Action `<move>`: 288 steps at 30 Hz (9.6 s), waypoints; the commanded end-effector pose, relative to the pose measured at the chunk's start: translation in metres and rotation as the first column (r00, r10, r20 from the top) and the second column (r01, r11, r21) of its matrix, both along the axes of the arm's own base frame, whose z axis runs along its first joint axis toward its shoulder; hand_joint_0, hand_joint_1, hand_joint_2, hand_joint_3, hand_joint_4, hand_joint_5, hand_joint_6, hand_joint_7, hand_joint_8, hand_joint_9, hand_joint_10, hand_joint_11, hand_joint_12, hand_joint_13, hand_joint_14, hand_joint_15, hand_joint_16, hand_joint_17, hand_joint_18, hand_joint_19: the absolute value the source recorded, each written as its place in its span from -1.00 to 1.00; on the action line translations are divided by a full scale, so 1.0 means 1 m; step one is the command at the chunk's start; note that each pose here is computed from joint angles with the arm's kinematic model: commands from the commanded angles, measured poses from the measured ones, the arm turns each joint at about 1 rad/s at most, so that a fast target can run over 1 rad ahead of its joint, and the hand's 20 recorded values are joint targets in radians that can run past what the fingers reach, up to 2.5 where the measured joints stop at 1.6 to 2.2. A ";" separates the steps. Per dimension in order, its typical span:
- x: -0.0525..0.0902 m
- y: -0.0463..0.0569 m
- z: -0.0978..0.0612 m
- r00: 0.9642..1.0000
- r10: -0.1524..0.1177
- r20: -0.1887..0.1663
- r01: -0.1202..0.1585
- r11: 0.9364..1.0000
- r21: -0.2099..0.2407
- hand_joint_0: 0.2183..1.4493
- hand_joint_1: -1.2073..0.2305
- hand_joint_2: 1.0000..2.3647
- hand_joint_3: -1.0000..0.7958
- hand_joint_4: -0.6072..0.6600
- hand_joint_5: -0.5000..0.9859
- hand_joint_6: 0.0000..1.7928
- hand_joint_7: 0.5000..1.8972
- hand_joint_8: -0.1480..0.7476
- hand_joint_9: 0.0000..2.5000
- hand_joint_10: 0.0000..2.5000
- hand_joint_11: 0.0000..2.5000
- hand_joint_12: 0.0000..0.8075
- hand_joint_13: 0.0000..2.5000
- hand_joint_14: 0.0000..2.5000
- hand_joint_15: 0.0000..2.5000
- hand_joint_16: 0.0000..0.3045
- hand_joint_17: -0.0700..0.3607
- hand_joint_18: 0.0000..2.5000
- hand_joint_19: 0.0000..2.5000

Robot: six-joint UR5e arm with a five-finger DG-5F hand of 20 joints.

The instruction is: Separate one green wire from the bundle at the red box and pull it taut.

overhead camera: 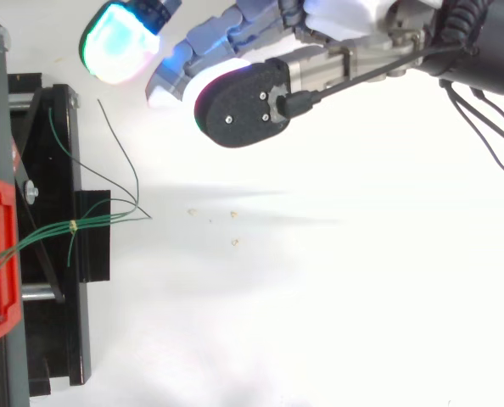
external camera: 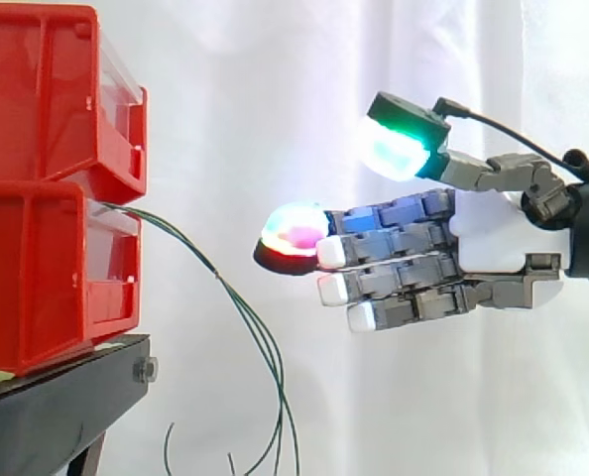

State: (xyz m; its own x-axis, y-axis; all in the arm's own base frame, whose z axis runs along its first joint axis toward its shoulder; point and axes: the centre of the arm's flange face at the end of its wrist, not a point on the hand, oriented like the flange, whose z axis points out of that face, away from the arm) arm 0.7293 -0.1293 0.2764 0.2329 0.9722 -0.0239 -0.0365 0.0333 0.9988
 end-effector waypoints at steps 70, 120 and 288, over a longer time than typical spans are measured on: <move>0.056 0.089 -0.077 0.957 0.244 0.159 -0.251 0.968 0.027 -0.42 -0.22 -1.00 -0.41 0.39 -0.55 -0.44 -0.60 -0.06 -0.33 -0.99 -0.65 -0.20 -0.34 -0.99 -0.68 -0.70 -0.20 -0.48 -0.67; 0.062 0.111 -0.090 0.953 0.241 0.185 -0.251 0.967 0.033 -0.31 -0.36 -0.99 -0.33 0.21 -0.49 -0.34 -0.03 -0.07 -0.27 -0.98 -0.57 -0.22 -0.27 -0.99 -0.62 -0.68 -0.17 -0.42 -0.62; 0.066 0.080 -0.067 0.971 0.236 0.039 -0.238 0.971 0.035 -0.33 -0.41 -1.00 -0.44 0.11 -0.56 0.00 -0.34 -0.05 -0.08 -0.98 -0.01 -0.10 -0.29 -0.98 -0.47 -0.68 -0.17 -0.35 -0.56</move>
